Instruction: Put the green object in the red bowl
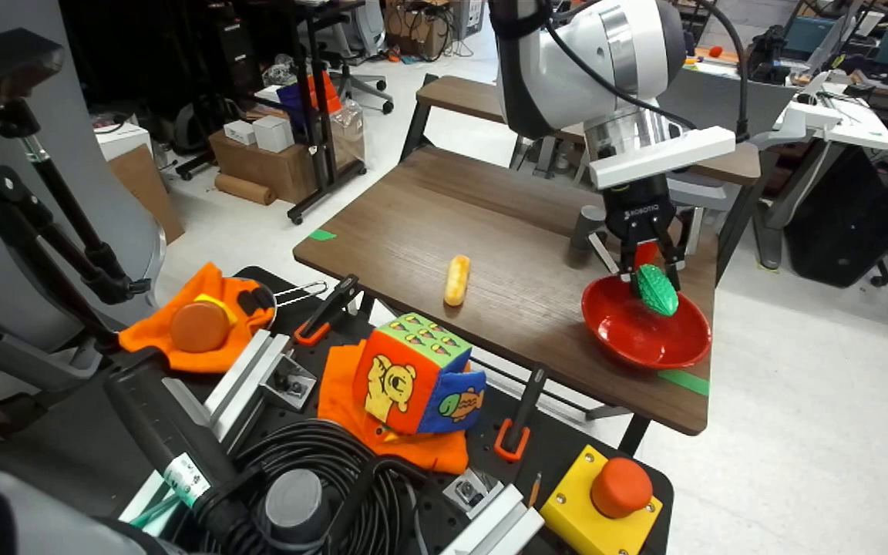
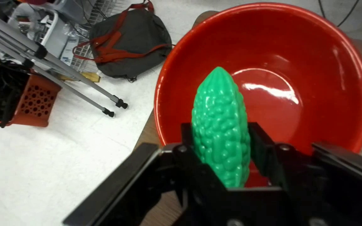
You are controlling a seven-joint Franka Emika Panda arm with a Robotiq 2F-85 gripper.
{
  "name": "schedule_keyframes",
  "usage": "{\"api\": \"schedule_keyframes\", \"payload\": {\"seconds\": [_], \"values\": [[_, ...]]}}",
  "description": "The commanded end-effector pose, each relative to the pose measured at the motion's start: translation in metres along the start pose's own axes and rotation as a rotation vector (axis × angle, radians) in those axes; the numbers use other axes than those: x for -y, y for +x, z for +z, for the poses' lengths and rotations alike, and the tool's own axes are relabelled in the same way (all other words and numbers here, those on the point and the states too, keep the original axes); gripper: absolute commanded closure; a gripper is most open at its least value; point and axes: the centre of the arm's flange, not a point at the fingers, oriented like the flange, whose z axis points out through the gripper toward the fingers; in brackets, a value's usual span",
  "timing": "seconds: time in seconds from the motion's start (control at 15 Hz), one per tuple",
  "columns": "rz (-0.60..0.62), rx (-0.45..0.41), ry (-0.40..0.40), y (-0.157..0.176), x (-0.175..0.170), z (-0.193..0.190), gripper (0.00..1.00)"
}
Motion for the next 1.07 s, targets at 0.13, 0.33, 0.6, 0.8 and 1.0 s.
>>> {"api": "schedule_keyframes", "payload": {"seconds": [0.13,0.33,0.6,0.8,1.0], "values": [[0.023,-0.018,-0.15,-0.014,0.008,0.017,0.79],[0.015,-0.005,-0.209,-0.017,0.014,0.027,0.31],[0.002,0.003,-0.253,-0.024,0.023,0.033,0.07],[0.007,-0.011,-0.267,-0.032,0.026,0.034,0.0],[0.009,-0.092,-0.207,-0.055,0.021,0.02,0.0]]}}
